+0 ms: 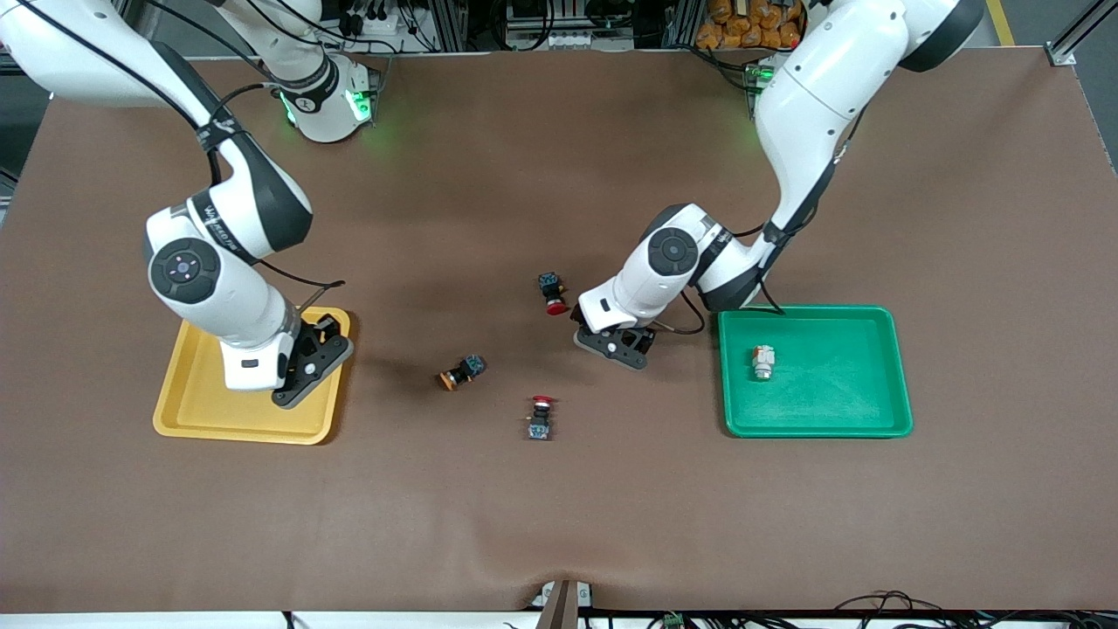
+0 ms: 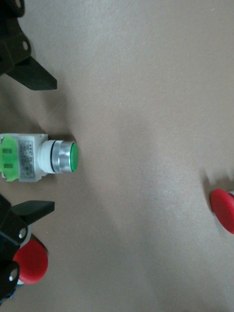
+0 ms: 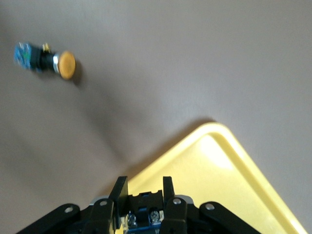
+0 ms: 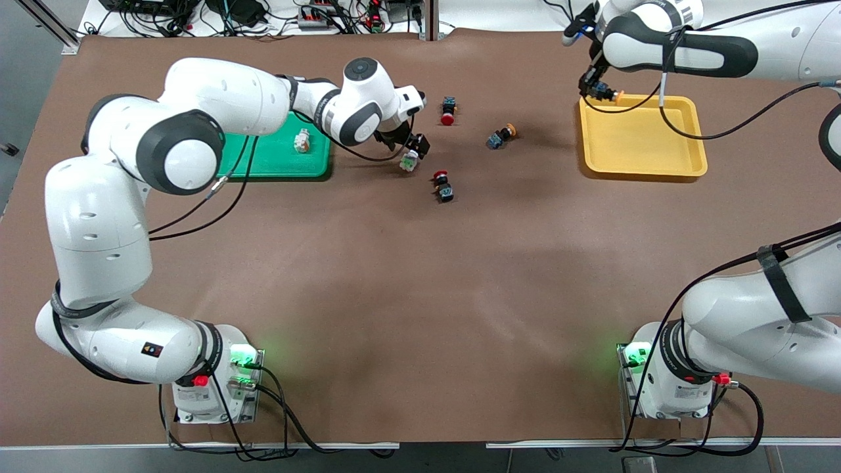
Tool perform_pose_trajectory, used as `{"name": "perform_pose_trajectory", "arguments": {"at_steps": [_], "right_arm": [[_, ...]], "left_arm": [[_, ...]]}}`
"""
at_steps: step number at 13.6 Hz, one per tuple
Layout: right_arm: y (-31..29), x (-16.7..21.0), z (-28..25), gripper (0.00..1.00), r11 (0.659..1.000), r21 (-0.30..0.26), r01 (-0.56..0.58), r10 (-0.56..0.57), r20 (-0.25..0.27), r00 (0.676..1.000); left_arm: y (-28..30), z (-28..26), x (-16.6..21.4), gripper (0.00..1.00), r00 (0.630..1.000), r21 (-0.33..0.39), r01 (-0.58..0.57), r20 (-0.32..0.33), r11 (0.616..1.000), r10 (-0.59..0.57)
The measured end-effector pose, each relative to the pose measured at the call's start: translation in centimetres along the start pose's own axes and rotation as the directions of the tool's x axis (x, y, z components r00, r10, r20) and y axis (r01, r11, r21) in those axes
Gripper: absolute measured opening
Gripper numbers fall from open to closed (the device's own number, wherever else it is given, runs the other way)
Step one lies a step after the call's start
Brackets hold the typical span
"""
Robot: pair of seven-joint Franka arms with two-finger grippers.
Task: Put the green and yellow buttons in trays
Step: 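Grasp another green button with the left gripper while the right gripper lowers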
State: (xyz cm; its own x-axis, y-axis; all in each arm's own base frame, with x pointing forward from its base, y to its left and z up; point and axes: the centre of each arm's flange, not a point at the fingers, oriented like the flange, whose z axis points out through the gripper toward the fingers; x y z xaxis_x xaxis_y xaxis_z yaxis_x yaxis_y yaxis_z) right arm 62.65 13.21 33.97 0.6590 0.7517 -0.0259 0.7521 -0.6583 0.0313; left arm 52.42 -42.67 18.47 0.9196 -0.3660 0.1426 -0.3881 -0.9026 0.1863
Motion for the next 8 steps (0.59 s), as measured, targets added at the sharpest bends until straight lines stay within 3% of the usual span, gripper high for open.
{"name": "perform_pose_trajectory", "arguments": {"at_steps": [3, 5, 8], "right_arm": [[1.8, -1.8, 0.4, 0.34, 1.000, 0.012, 0.021, -0.021, 0.027, 0.999], [3.9, -3.4, 0.8, 0.34, 1.000, 0.011, 0.027, -0.027, 0.024, 0.999], [6.2, -4.6, 1.8, 0.61, 0.999, -0.007, 0.043, -0.043, -0.023, 0.999]], "left_arm": [[0.8, 0.3, -0.4, 0.93, 1.000, 0.004, 0.019, 0.005, 1.000, -0.019], [0.4, 0.7, -0.7, 0.71, 1.000, 0.010, 0.023, 0.014, 1.000, -0.023], [-0.3, 0.6, -0.6, 0.41, 0.999, 0.016, 0.034, 0.013, 0.999, -0.034]]}}
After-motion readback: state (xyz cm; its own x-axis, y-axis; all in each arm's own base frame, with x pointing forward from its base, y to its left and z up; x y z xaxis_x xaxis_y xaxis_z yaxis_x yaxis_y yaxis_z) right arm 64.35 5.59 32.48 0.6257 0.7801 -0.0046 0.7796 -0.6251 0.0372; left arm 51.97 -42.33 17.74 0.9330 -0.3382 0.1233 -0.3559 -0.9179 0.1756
